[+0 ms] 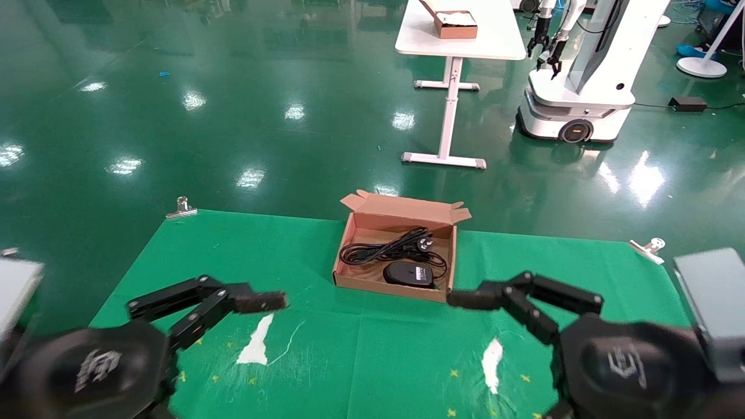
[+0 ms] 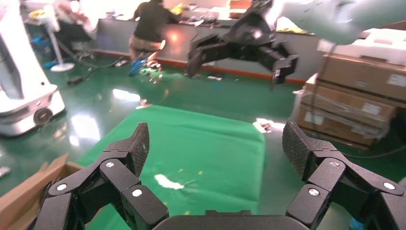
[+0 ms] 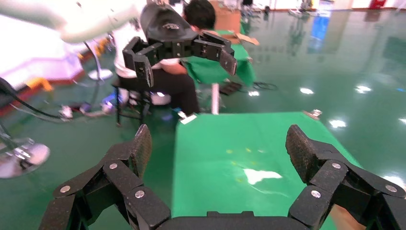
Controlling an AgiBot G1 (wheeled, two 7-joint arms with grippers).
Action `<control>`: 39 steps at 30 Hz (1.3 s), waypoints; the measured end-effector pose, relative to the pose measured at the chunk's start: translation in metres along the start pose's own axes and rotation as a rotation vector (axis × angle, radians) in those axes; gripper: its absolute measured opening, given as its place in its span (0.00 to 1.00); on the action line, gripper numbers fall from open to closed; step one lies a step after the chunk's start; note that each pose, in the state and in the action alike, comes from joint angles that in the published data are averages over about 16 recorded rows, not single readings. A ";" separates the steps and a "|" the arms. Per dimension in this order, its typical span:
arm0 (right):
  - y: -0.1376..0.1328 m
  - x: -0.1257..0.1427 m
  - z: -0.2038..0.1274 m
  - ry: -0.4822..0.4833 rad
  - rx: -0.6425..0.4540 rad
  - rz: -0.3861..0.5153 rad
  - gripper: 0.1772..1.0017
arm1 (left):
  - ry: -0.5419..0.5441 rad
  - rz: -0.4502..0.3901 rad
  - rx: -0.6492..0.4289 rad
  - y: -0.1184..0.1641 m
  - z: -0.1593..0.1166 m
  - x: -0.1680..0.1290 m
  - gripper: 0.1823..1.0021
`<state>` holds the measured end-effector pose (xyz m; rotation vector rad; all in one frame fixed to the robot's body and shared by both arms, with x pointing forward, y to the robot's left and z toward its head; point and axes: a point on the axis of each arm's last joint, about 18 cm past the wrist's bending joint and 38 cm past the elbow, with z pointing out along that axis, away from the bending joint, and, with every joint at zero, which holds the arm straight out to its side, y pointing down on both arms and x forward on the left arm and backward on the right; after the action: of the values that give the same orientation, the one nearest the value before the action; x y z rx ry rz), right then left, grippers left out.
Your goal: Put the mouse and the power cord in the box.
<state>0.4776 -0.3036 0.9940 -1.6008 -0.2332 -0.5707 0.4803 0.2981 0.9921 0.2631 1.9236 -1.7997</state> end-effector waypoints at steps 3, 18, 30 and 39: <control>0.000 -0.005 0.001 -0.012 0.014 0.016 1.00 | 0.014 0.011 0.004 -0.004 -0.005 0.006 1.00; 0.000 -0.006 0.002 -0.015 0.018 0.020 1.00 | 0.016 0.012 0.005 -0.005 -0.006 0.007 1.00; 0.000 -0.004 0.001 -0.011 0.012 0.016 1.00 | 0.011 0.009 0.003 -0.003 -0.004 0.005 1.00; 0.000 -0.004 0.001 -0.009 0.010 0.014 1.00 | 0.009 0.008 0.002 -0.003 -0.004 0.004 1.00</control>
<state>0.4749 -0.3020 0.9920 -1.5945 -0.2306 -0.5506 0.4745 0.3004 0.9922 0.2795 1.9245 -1.7990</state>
